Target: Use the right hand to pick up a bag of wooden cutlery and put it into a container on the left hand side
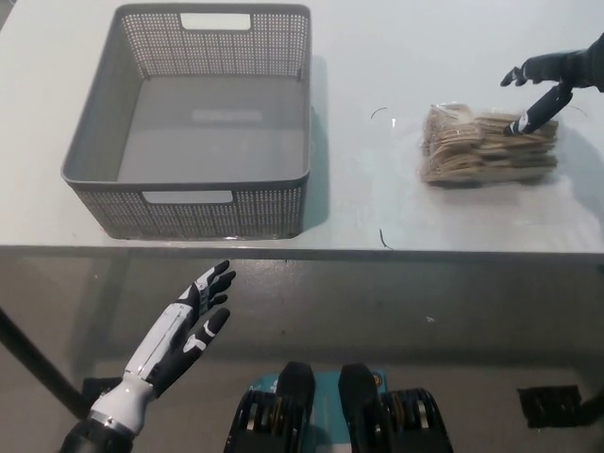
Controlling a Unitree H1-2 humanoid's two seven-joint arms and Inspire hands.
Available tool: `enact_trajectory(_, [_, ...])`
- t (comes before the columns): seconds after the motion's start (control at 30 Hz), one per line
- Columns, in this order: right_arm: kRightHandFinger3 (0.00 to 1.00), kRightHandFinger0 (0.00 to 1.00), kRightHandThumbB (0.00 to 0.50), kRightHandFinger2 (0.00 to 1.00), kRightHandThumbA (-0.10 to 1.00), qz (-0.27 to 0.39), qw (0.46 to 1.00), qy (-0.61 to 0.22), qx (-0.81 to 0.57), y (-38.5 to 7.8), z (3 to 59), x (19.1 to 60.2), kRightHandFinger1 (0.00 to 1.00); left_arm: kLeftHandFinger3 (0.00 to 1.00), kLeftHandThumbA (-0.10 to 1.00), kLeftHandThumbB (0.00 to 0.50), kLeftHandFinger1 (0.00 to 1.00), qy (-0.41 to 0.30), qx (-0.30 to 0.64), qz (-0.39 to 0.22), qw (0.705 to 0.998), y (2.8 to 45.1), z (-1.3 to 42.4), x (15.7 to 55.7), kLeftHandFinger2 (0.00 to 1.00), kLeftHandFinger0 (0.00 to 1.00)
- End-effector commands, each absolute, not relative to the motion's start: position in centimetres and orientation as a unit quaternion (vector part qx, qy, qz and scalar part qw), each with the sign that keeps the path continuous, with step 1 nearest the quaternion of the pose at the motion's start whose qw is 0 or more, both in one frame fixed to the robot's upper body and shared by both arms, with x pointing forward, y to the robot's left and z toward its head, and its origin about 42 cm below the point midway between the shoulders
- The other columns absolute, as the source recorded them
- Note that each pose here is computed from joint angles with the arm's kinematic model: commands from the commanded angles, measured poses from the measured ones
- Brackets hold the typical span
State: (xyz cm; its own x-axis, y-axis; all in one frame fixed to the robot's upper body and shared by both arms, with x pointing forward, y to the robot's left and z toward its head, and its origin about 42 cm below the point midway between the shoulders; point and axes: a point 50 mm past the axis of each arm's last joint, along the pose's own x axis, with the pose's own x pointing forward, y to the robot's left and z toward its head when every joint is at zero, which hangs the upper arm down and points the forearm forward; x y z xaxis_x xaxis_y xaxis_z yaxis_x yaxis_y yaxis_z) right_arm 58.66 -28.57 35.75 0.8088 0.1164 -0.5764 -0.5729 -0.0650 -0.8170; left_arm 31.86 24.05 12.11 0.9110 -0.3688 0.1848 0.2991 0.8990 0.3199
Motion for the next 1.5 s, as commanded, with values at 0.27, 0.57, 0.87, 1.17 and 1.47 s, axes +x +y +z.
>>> enact_trajectory(0.27, [1.0, 1.0, 0.5, 1.0, 0.71, 0.313, 0.644, 0.162, -0.679, -26.4, 34.3, 58.6, 1.0, 1.0, 0.84, 0.194, 1.0, -0.147, 0.15, -0.187, 0.96, 24.3, 13.6, 32.5, 1.0, 1.0])
enact_trajectory(0.57, [1.0, 1.0, 0.5, 1.0, 0.67, 0.321, 0.649, 0.178, -0.666, -26.6, 33.5, 58.3, 1.0, 1.0, 0.85, 0.221, 1.0, -0.152, 0.156, -0.191, 0.957, 24.2, 14.1, 33.1, 1.0, 1.0])
enact_trajectory(0.87, [1.0, 1.0, 0.5, 1.0, 0.6, 0.327, 0.651, 0.209, -0.653, -27.8, 32.7, 58.1, 1.0, 1.0, 0.85, 0.228, 1.0, -0.151, 0.156, -0.191, 0.957, 24.2, 14.2, 33.2, 1.0, 1.0])
enact_trajectory(1.17, [1.0, 1.0, 0.5, 1.0, 0.67, 0.339, 0.604, 0.23, -0.684, -27.0, 27.3, 57.3, 1.0, 1.0, 0.85, 0.231, 1.0, -0.155, 0.157, -0.192, 0.956, 24.1, 14.3, 33.5, 1.0, 1.0])
enact_trajectory(1.47, [1.0, 1.0, 0.5, 1.0, 0.54, 0.299, 0.625, 0.258, -0.673, -27.6, 24.3, 56.7, 1.0, 1.0, 0.84, 0.214, 1.0, -0.154, 0.155, -0.193, 0.957, 24.0, 14.4, 33.4, 1.0, 1.0])
